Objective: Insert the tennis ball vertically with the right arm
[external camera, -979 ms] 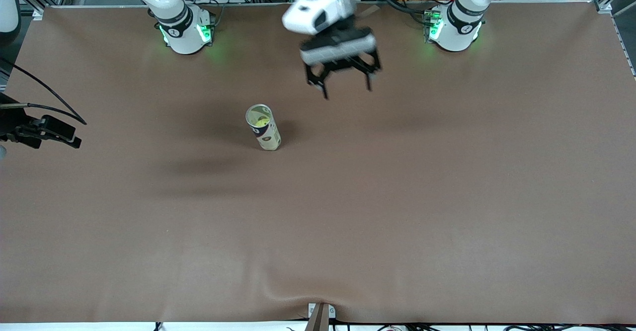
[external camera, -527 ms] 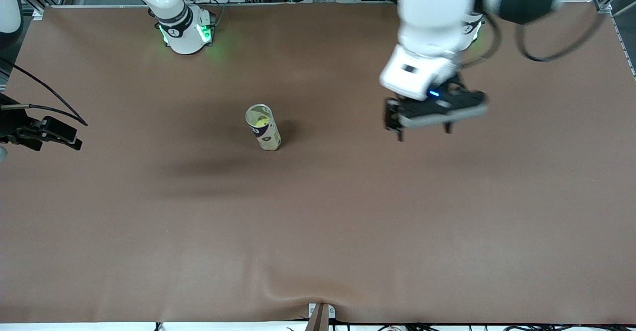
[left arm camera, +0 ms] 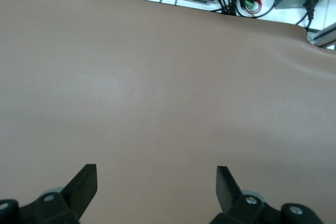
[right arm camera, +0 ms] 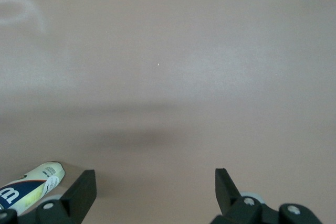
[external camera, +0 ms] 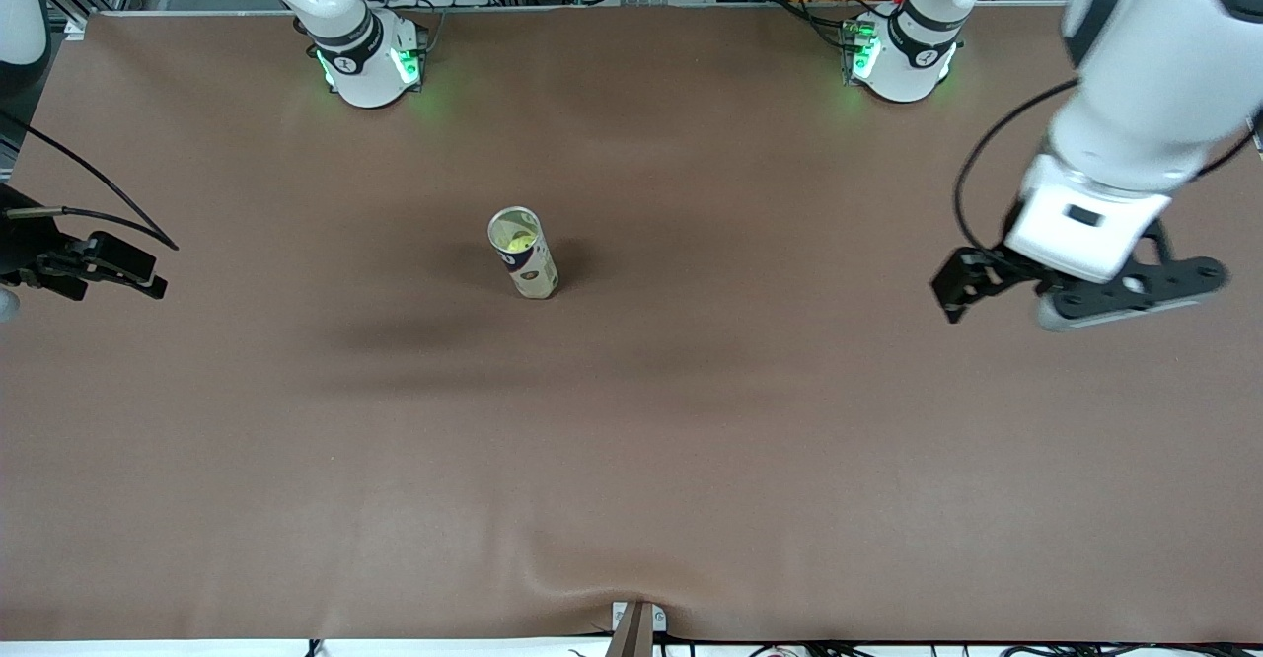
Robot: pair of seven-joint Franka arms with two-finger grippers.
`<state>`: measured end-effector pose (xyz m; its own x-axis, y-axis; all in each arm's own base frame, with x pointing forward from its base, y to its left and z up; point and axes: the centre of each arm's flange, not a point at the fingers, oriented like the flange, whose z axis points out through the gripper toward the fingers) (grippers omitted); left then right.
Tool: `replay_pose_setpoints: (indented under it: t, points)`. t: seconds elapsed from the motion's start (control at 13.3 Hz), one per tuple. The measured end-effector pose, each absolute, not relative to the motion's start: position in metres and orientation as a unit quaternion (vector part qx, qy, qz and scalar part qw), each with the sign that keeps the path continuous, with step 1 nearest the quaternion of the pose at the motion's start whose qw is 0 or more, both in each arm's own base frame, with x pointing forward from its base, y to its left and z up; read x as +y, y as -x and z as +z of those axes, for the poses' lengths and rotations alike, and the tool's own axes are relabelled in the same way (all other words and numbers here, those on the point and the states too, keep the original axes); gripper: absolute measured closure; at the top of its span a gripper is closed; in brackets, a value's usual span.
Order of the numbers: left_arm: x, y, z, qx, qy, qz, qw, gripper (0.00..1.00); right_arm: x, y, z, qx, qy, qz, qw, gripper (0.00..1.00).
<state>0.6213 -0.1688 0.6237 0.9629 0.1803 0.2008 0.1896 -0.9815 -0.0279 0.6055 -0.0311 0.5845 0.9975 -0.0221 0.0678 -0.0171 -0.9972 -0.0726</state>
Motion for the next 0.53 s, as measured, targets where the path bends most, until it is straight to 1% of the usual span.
replay_pose_setpoints:
  t: [0.23,0.53]
  points:
    - [-0.13,-0.624,0.629,-0.087,0.993,-0.084,0.015,0.0,-0.031,-0.605,0.584,0.01,0.999,-0.034,0.036,0.0]
    - [-0.068,-0.627,0.633,-0.06,0.996,-0.061,-0.019,0.0,-0.031,-0.606,0.584,0.009,0.999,-0.034,0.036,0.0]
